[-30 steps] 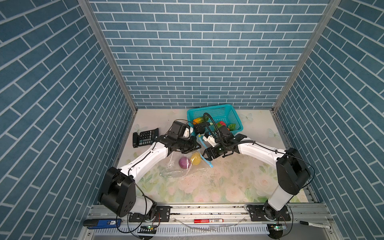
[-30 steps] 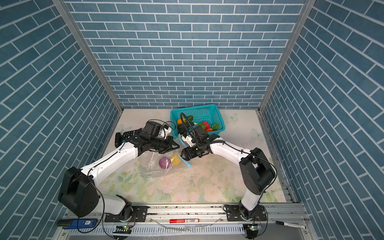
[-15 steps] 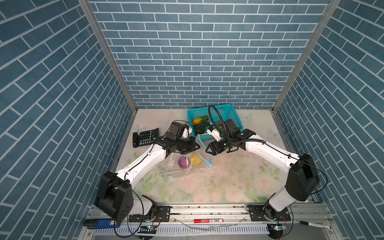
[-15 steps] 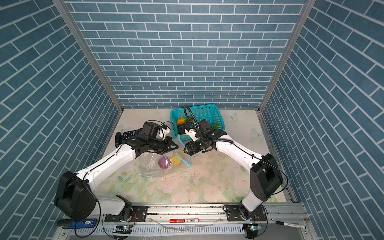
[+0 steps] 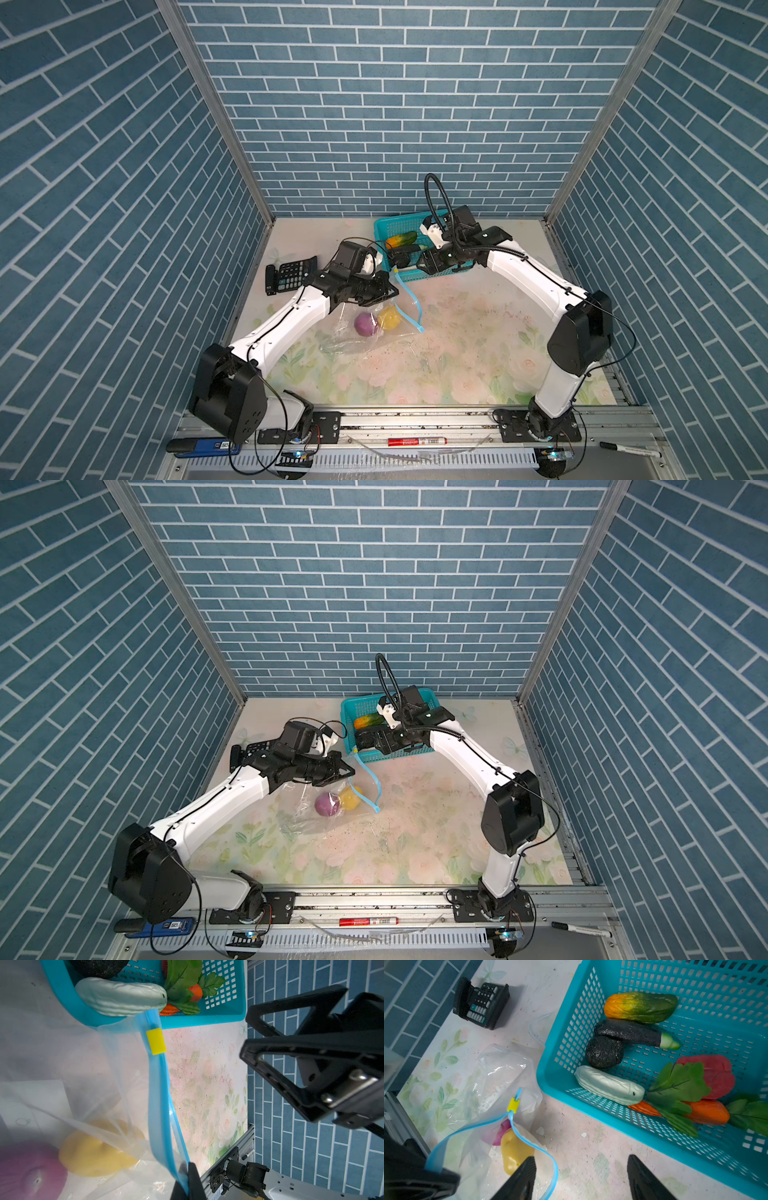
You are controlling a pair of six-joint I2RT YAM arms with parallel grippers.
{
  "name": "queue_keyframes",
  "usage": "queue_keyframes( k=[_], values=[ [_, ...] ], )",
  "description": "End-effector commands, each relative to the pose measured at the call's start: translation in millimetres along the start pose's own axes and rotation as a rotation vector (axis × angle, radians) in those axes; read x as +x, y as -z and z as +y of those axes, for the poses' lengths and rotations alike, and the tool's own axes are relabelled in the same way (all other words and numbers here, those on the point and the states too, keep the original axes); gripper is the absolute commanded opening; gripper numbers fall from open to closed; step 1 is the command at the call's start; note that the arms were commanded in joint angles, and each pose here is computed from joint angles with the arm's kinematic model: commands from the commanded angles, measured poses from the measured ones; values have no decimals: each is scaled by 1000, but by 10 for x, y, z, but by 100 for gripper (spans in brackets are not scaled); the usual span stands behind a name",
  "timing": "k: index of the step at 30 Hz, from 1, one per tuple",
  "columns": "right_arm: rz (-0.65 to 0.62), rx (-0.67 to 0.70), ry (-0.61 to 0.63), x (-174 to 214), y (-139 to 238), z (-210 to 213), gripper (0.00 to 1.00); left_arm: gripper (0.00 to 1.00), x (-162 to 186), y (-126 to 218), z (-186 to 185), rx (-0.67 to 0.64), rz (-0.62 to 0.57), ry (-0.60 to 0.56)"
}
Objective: Place the food in the zip-top bag and seal the zipper
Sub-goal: 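Raise the right gripper back over the teal basket while the left holds the bag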
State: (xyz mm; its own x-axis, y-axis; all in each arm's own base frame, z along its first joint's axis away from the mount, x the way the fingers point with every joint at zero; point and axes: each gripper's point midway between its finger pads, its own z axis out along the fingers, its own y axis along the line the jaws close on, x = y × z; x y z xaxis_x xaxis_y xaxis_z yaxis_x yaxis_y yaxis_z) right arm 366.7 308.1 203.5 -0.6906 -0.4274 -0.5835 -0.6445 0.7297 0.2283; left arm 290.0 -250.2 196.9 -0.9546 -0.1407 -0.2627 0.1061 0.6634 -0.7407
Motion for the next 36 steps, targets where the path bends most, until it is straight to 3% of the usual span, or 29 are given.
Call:
queue_keyframes(
  k=[1, 12, 19, 25, 31, 36],
  values=[
    [43, 25, 29, -22, -26, -91, 71, 0, -55, 48, -66, 17, 1, -29],
    [152, 24, 28, -73, -314, -262, 70, 0, -78, 83, -112, 28, 18, -55],
    [153, 6, -206, -246, -439, -271, 66, 0, -67, 139, -96, 15, 21, -71],
    [113, 133, -379, -298, -466, -386, 68, 0, -72, 165, -80, 12, 17, -77],
    [158, 192, -479, -113, -691, -390, 77, 0, -50, 170, -65, 19, 11, -80],
    [168, 205, -510, -72, -803, -398, 77, 0, -26, 225, -24, 17, -1, -77]
  ],
)
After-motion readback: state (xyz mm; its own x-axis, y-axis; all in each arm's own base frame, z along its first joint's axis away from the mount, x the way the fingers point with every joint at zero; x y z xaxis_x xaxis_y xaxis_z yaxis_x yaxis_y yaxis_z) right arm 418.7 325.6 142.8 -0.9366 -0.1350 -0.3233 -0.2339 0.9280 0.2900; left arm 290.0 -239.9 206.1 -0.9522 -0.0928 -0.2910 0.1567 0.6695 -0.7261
